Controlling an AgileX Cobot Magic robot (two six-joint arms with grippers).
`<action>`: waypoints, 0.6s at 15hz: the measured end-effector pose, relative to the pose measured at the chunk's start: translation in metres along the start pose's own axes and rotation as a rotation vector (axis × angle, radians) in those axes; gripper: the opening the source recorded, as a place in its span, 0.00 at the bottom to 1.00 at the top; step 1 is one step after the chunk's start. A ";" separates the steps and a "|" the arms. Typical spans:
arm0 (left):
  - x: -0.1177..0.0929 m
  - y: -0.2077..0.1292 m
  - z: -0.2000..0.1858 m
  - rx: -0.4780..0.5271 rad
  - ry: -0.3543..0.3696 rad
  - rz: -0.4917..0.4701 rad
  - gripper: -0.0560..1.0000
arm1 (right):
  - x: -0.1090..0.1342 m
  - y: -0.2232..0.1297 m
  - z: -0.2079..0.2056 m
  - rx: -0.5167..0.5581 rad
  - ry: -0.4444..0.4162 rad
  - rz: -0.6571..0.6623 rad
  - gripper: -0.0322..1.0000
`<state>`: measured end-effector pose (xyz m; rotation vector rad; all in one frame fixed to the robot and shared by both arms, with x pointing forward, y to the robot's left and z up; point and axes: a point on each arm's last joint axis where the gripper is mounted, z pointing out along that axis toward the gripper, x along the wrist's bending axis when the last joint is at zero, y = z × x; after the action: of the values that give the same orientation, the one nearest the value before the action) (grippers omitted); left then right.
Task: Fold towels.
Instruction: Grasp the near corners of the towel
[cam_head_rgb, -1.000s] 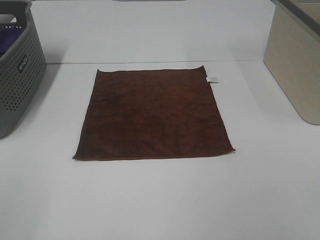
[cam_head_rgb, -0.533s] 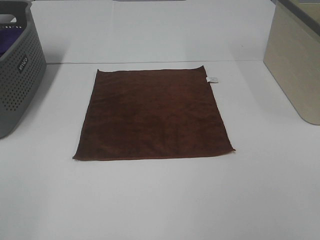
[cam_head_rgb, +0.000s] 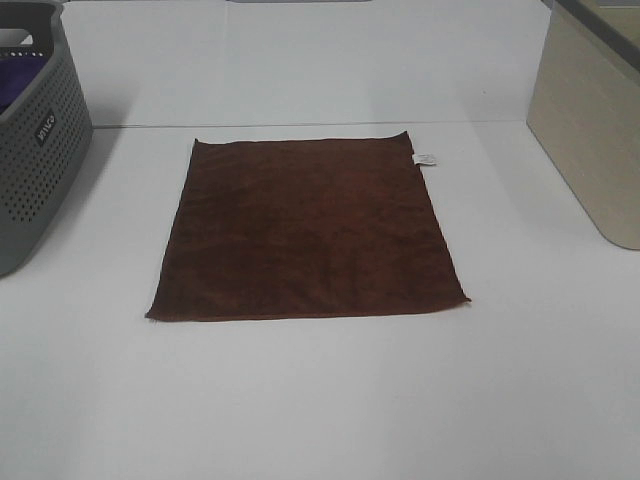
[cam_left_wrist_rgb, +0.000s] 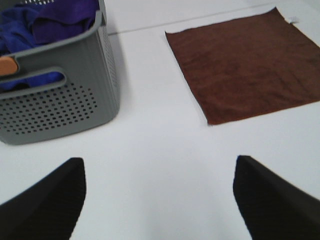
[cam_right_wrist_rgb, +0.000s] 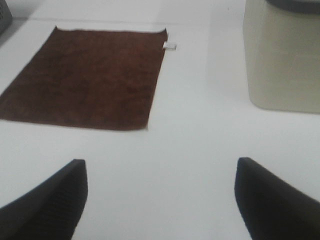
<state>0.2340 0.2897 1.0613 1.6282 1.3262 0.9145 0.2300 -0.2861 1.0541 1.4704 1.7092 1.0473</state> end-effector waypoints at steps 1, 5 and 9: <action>0.001 0.007 0.003 -0.040 0.006 -0.004 0.78 | 0.000 0.008 0.001 -0.059 -0.001 0.012 0.77; 0.007 0.048 0.044 -0.178 -0.036 -0.154 0.78 | -0.007 0.054 0.029 -0.210 -0.004 0.072 0.76; 0.016 0.064 0.111 -0.064 -0.054 -0.387 0.78 | -0.013 0.077 0.080 -0.118 0.024 0.197 0.68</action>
<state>0.3614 0.2823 1.0766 1.2768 1.4899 0.6664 0.3375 -0.2823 1.0840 1.5790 1.5140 1.2512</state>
